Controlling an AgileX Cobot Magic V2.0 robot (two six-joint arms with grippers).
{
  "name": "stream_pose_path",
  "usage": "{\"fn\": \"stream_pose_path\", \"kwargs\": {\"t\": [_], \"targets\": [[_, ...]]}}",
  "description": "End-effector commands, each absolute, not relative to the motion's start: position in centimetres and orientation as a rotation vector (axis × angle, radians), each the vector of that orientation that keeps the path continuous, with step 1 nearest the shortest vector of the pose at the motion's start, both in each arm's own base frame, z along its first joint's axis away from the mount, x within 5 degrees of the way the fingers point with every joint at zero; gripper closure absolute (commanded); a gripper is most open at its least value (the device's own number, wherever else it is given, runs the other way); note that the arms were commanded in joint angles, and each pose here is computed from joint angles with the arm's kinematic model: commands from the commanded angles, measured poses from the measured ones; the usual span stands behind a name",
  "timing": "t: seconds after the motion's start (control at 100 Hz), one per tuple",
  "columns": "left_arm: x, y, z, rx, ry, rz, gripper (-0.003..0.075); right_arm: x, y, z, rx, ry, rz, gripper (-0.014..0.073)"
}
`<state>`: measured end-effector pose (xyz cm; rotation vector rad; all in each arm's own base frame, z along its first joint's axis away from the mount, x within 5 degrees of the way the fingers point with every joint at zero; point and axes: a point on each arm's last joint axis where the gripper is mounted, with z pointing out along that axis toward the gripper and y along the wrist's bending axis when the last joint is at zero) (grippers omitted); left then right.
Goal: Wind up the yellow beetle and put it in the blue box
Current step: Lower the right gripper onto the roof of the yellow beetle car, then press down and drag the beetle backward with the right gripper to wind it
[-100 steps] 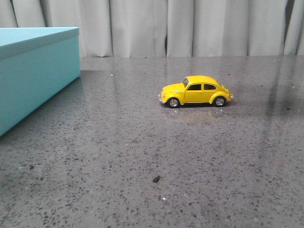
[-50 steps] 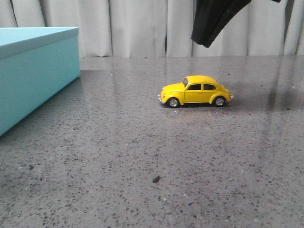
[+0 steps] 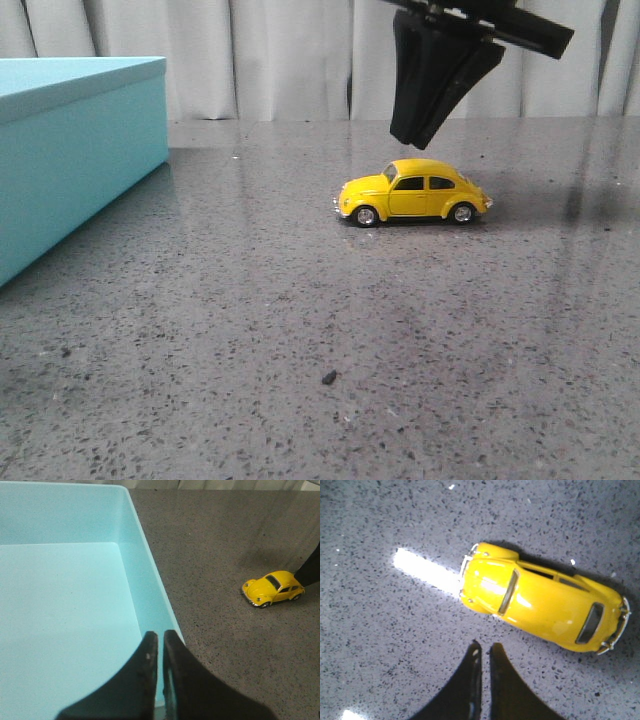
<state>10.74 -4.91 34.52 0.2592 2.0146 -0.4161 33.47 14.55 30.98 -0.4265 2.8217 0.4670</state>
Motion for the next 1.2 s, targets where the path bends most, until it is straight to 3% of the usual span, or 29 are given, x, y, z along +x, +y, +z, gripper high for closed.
{"fn": "stream_pose_path", "kwargs": {"t": [0.0,1.19], "targets": [[11.0,-5.1,36.1,0.246,1.922,-0.44,0.0739,33.5,14.4,33.0,-0.424,2.724,0.472,0.0639],[11.0,-5.1,36.1,0.246,1.924,-0.44,0.0739,34.2,14.2,32.1,-0.427,2.735,0.4,0.0639]]}}
